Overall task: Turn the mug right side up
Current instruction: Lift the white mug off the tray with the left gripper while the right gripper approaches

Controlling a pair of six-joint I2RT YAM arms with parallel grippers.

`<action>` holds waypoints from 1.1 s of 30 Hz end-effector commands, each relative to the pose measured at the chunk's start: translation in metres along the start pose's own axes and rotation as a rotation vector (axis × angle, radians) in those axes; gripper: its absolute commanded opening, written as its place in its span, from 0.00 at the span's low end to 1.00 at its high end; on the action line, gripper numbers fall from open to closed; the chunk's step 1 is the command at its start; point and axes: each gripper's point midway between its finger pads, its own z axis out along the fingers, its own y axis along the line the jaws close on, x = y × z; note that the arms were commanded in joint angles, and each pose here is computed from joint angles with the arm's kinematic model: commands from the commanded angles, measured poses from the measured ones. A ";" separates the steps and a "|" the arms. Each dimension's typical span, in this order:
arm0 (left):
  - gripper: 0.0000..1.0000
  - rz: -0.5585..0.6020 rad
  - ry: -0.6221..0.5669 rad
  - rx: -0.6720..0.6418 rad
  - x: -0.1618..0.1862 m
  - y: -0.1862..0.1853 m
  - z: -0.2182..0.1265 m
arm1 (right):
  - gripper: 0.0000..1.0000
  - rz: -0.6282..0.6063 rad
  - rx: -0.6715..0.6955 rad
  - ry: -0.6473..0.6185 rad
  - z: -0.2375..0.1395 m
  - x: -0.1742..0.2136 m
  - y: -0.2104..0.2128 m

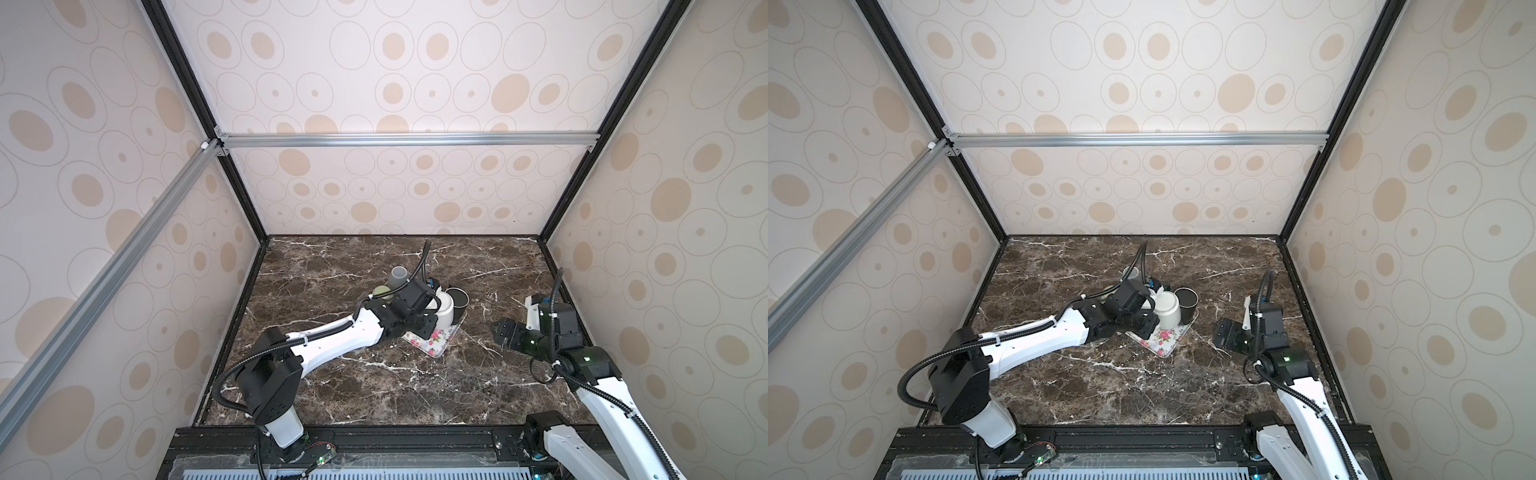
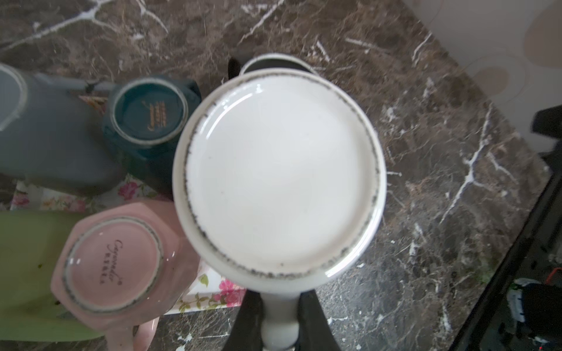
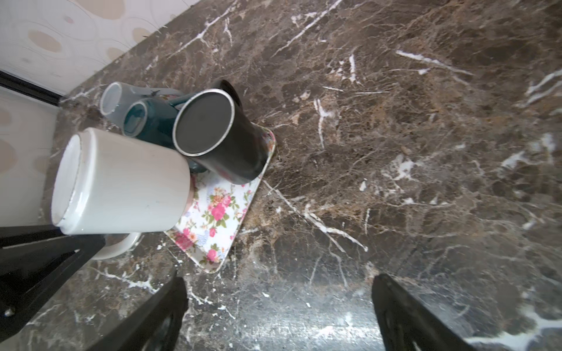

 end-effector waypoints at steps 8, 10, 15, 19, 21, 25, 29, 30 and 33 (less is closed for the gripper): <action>0.00 -0.046 -0.256 0.101 -0.077 -0.004 -0.053 | 0.97 0.123 -0.224 -0.011 0.007 0.004 0.033; 0.00 -0.050 -0.259 0.104 -0.080 -0.001 -0.055 | 0.97 0.120 -0.230 -0.020 0.005 0.002 0.034; 0.00 -0.070 -0.281 0.117 -0.086 0.005 -0.060 | 0.97 0.130 -0.254 -0.017 0.004 0.001 0.039; 0.00 -0.092 -0.295 0.162 -0.092 0.003 -0.061 | 0.96 0.147 -0.332 -0.017 0.004 -0.002 0.052; 0.00 -0.104 -0.302 0.189 -0.095 0.002 -0.062 | 0.96 0.165 -0.363 -0.019 0.005 -0.004 0.057; 0.00 -0.123 -0.323 0.226 -0.103 0.003 -0.066 | 0.96 0.194 -0.405 -0.044 0.007 -0.011 0.063; 0.00 -0.129 -0.359 0.271 -0.116 0.000 -0.074 | 0.95 0.201 -0.451 -0.041 0.011 -0.013 0.073; 0.00 -0.133 -0.375 0.289 -0.121 -0.002 -0.077 | 0.95 0.192 -0.477 -0.040 0.011 -0.014 0.079; 0.00 -0.143 -0.415 0.341 -0.132 -0.005 -0.086 | 0.94 0.147 -0.541 -0.060 0.010 -0.021 0.098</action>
